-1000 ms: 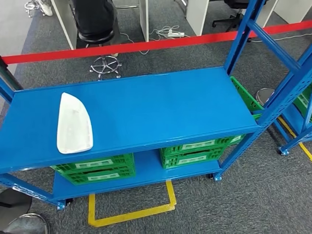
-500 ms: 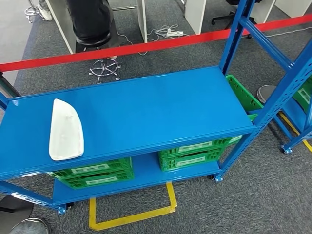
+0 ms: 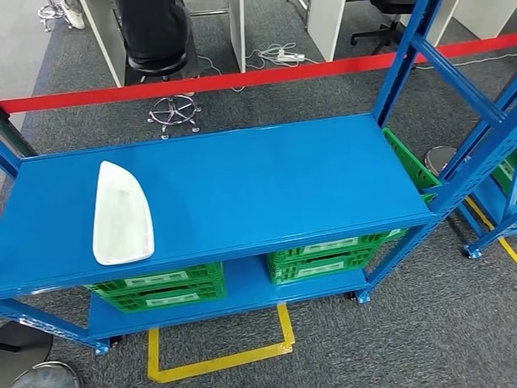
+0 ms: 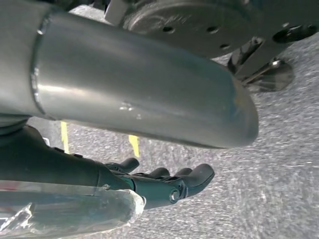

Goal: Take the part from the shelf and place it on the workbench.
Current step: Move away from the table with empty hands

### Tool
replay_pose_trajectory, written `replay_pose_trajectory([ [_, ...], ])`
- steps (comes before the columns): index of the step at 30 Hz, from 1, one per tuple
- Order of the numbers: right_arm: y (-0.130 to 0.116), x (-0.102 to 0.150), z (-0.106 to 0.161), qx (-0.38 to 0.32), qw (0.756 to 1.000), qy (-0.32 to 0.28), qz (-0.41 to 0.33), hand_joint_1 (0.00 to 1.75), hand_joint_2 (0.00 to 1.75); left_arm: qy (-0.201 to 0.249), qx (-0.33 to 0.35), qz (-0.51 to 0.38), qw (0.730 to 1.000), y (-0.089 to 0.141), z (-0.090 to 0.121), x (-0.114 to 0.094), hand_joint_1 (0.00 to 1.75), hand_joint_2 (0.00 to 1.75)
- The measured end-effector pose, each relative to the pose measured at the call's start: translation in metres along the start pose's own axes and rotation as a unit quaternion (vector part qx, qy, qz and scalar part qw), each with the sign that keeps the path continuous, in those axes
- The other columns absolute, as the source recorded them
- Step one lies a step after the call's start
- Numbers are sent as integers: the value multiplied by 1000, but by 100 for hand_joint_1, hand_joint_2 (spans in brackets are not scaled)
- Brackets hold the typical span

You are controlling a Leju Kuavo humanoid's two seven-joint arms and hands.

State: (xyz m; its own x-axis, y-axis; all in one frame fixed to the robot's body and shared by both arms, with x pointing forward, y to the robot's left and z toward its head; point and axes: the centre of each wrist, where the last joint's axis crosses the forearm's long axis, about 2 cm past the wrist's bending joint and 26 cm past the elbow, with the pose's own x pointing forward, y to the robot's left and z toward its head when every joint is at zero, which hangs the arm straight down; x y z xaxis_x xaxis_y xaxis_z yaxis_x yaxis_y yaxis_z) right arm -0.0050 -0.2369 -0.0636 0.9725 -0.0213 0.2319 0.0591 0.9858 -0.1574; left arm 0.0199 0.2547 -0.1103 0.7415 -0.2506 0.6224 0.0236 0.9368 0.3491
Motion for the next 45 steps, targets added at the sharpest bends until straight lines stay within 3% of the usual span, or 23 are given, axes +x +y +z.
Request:
replay_pose_trajectory([
  [9,-2,2,0,-10,1000,-24,6,0,0,-1,0,7,1000,0,0,0,0,0],
  [45,-4,1,1,-17,1000,-12,14,0,0,4,7,9,1000,-4,2,1,0,0],
])
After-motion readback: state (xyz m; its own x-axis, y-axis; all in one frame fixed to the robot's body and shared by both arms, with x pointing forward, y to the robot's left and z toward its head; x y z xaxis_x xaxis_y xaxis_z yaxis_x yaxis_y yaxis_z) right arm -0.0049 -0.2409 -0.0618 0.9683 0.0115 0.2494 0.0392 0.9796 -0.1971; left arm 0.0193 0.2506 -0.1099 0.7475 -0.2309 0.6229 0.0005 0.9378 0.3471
